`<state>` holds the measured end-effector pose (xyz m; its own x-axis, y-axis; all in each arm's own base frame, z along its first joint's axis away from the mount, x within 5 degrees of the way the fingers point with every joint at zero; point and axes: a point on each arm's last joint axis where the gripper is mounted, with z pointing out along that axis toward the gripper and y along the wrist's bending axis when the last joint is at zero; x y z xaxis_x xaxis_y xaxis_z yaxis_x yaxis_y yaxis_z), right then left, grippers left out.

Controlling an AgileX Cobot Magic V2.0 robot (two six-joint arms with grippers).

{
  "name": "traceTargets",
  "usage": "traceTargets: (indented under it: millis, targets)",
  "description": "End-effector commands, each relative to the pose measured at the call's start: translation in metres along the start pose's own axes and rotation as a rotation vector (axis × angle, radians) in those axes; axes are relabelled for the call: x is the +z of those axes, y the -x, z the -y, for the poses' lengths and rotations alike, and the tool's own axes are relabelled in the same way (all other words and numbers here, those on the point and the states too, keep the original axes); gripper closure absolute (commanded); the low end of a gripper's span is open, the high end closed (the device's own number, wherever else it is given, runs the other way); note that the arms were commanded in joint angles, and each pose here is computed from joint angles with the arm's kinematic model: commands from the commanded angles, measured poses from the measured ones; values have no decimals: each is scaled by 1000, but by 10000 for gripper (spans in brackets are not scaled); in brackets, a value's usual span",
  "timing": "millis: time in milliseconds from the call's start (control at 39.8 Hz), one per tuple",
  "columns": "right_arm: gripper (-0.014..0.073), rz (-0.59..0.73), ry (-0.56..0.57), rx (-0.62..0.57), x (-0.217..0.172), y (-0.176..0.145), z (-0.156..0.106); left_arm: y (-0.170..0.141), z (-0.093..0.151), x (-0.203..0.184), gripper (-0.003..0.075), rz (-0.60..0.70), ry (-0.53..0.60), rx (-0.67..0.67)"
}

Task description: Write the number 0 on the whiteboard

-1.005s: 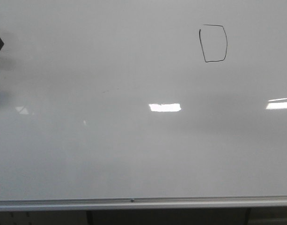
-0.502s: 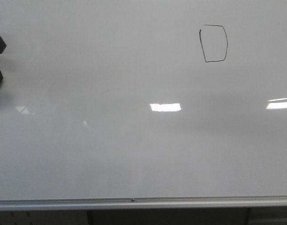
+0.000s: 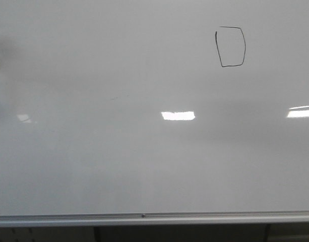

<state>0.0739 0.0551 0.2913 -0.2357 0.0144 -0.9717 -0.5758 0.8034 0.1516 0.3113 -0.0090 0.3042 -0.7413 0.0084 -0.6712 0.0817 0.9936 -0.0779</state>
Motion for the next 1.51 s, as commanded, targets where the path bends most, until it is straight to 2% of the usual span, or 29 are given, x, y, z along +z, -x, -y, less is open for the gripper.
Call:
traceTargets:
  millis: [0,151,427,603,753,904,1482]
  targets:
    - [664,58,-21,10,-2,12,1,0,4,-44,210,173,11,2]
    - [664,58,-21,10,-2,12,1,-36,7,-79,290,292,28,4]
    - [664,60,-23,10,-2,12,1,-114,11,-127,577,533,50,8]
    - [664,59,-23,10,-2,12,1,-151,14,-150,740,660,49,17]
    - [664,59,-22,10,-2,12,1,-169,17,-166,740,749,45,28]
    - [664,59,-22,10,-2,12,1,-174,18,-176,740,803,43,31]
    - [664,58,-21,10,-2,12,1,-175,17,-174,740,801,52,40]
